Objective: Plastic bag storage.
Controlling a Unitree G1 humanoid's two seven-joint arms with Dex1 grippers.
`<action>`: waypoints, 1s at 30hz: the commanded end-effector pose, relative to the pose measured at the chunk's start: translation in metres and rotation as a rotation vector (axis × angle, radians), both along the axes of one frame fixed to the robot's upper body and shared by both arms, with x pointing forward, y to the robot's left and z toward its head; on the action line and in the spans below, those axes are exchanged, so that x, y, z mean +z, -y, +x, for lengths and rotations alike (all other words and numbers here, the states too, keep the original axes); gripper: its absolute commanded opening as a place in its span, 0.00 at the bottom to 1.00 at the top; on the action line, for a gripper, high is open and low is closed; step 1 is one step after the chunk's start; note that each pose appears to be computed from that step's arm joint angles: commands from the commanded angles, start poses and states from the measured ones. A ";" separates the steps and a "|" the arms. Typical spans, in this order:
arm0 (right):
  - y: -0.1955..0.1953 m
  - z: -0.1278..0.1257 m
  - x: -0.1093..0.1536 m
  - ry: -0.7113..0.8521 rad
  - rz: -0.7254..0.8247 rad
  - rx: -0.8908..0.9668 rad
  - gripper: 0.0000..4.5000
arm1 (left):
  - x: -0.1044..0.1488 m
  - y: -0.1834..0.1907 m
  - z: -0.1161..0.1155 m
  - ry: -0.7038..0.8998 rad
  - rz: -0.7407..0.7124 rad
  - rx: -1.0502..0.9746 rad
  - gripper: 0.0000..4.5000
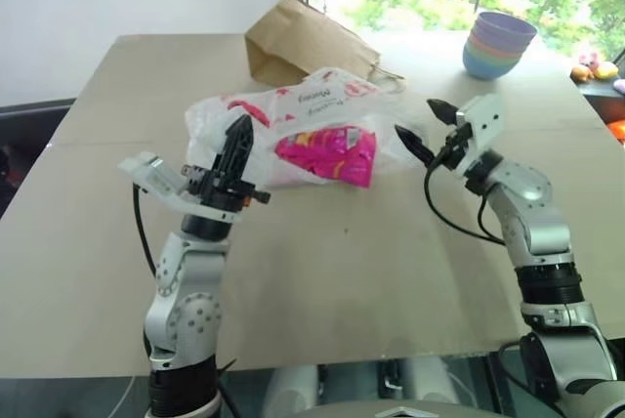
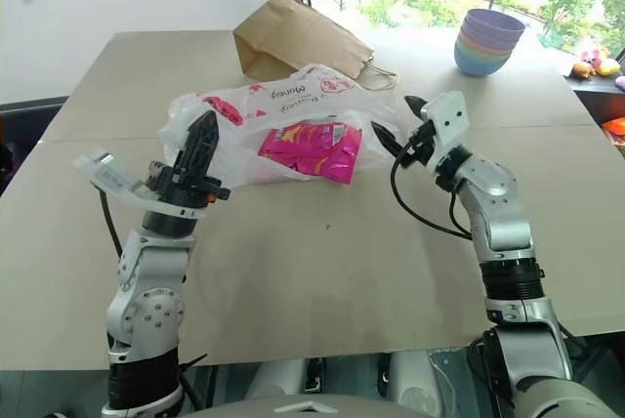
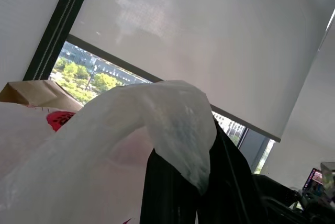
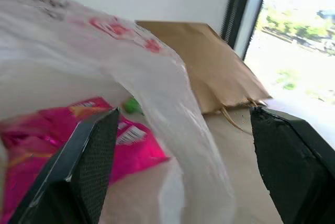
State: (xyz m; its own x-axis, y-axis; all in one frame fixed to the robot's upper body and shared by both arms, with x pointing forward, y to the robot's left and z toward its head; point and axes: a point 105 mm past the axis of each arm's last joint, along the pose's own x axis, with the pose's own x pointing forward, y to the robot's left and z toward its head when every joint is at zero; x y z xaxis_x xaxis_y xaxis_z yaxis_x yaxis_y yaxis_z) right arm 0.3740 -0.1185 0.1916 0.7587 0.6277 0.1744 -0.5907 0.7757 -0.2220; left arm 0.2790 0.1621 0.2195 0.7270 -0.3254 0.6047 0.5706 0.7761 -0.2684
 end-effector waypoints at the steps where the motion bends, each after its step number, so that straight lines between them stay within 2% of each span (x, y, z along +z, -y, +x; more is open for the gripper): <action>1: -0.003 0.001 -0.014 -0.118 -0.025 0.015 0.89 | 0.009 0.000 -0.003 0.045 0.014 0.004 0.00; 3: -0.004 -0.002 -0.028 -0.201 -0.031 0.032 0.89 | 0.009 -0.001 -0.004 0.045 0.017 0.008 0.00; 6: -0.006 -0.005 -0.023 -0.227 0.043 0.067 0.71 | 0.008 -0.003 -0.006 0.040 0.021 0.019 0.00; 12: -0.007 -0.006 -0.011 -0.257 0.129 0.091 0.03 | 0.006 -0.004 -0.002 0.016 0.037 0.046 0.00; 16: 0.000 0.005 0.017 -0.230 0.252 0.080 0.01 | 0.007 -0.017 0.017 -0.055 0.045 0.151 0.00; 19: 0.014 0.021 0.060 -0.162 0.386 0.069 0.01 | 0.031 -0.035 0.044 -0.115 0.101 0.234 0.00; 23: 0.031 0.034 0.127 -0.034 0.546 0.104 0.01 | 0.091 -0.057 0.068 -0.058 0.201 0.248 0.00; 26: 0.052 0.040 0.184 0.082 0.676 0.119 0.01 | 0.154 -0.073 0.085 0.034 0.204 0.239 0.00; 28: 0.065 0.038 0.218 0.168 0.737 0.134 0.01 | 0.206 -0.071 0.085 0.160 0.208 0.191 0.00; 30: 0.074 0.036 0.235 0.228 0.761 0.137 0.01 | 0.238 -0.067 0.083 0.242 0.200 0.157 0.00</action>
